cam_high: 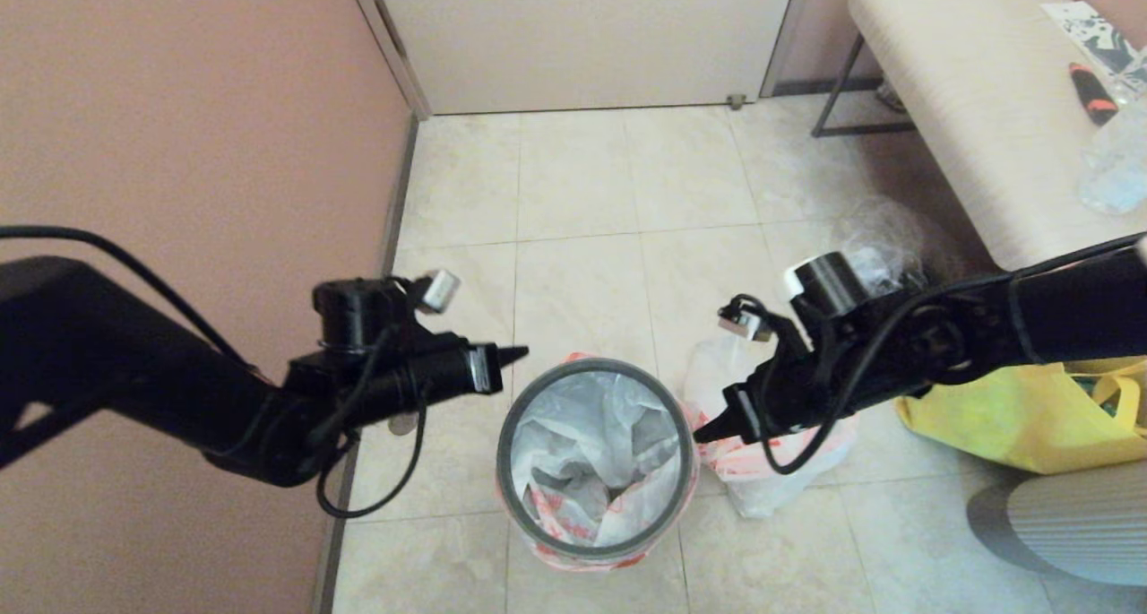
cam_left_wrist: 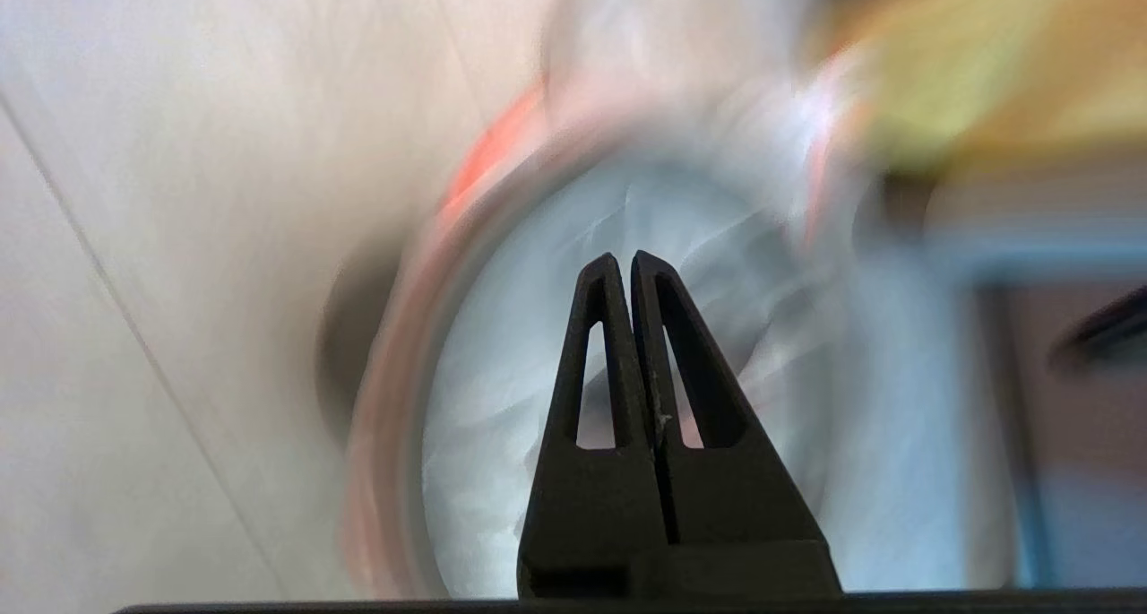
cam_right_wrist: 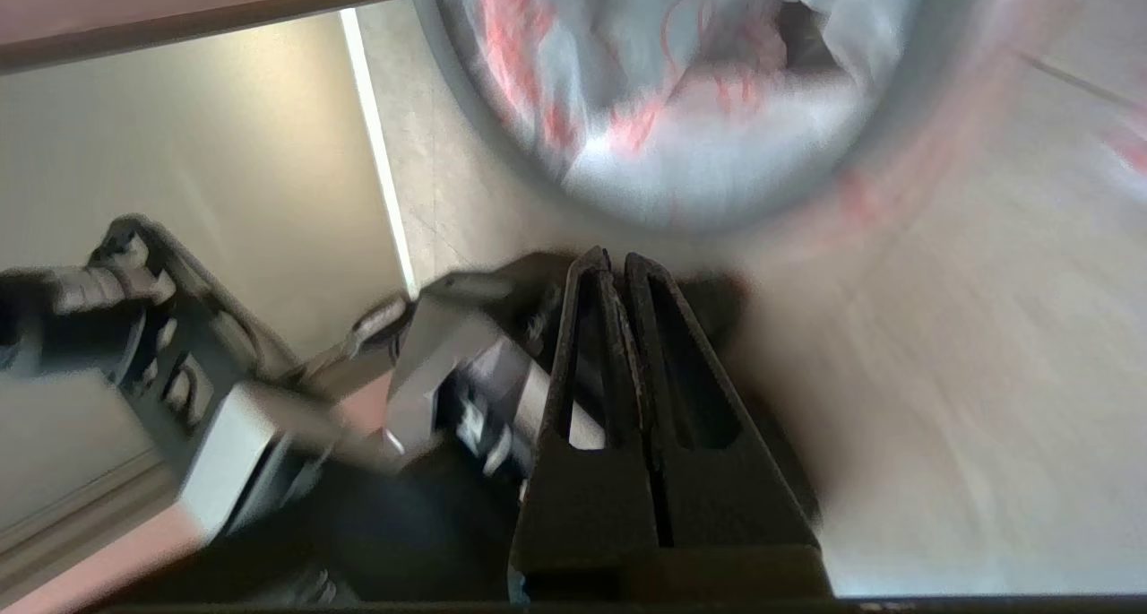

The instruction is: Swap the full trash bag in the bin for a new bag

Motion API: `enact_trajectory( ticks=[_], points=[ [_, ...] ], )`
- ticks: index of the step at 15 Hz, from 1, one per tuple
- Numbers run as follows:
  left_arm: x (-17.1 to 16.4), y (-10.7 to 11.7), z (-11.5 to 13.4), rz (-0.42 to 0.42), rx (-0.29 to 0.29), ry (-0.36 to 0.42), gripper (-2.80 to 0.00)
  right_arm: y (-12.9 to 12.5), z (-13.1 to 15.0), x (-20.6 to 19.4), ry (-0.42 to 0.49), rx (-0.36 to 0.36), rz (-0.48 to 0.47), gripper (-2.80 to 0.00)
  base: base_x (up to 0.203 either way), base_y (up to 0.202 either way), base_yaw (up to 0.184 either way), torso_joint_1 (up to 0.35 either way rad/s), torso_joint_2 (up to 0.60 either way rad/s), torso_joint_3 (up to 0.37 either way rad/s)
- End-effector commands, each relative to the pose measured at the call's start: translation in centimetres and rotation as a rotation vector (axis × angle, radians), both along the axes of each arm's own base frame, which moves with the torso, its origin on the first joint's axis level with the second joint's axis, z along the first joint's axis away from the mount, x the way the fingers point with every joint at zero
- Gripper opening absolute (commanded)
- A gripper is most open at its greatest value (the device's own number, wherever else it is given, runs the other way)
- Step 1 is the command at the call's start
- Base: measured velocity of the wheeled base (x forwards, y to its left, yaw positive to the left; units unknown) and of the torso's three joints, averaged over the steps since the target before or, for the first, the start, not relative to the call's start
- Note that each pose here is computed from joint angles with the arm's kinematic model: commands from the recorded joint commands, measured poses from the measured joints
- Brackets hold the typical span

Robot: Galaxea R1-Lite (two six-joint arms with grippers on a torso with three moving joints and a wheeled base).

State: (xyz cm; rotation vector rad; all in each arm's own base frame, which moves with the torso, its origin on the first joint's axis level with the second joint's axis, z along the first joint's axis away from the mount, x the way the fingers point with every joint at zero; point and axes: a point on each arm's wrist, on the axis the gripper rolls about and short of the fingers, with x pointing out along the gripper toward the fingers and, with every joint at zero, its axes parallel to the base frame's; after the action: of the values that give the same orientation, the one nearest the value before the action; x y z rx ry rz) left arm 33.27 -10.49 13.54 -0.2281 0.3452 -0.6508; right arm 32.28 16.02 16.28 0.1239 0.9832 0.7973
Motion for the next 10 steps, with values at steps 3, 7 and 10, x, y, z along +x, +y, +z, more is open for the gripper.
enact_trajectory(
  ticks=[3, 7, 10],
  points=[
    [-13.7, 2.5, 15.3, 0.026, -0.144, -0.373, -2.8, -6.3, 11.3, -13.1, -0.218, -0.056, -0.123, -2.8, 0.0, 0.0, 0.0, 0.0, 0.0, 0.0],
    [-27.0, 7.9, 17.6, 0.169, -0.124, -0.462, -2.8, -12.7, 11.5, -25.2, -0.336, -0.159, -0.292, -2.8, 0.0, 0.0, 0.0, 0.0, 0.0, 0.0],
    [-34.4, 10.2, 15.3, 0.398, -0.086, -0.462, -2.8, -16.1, 7.9, -32.7, -0.382, -0.196, -0.424, -2.8, 0.0, 0.0, 0.0, 0.0, 0.0, 0.0]
  ],
)
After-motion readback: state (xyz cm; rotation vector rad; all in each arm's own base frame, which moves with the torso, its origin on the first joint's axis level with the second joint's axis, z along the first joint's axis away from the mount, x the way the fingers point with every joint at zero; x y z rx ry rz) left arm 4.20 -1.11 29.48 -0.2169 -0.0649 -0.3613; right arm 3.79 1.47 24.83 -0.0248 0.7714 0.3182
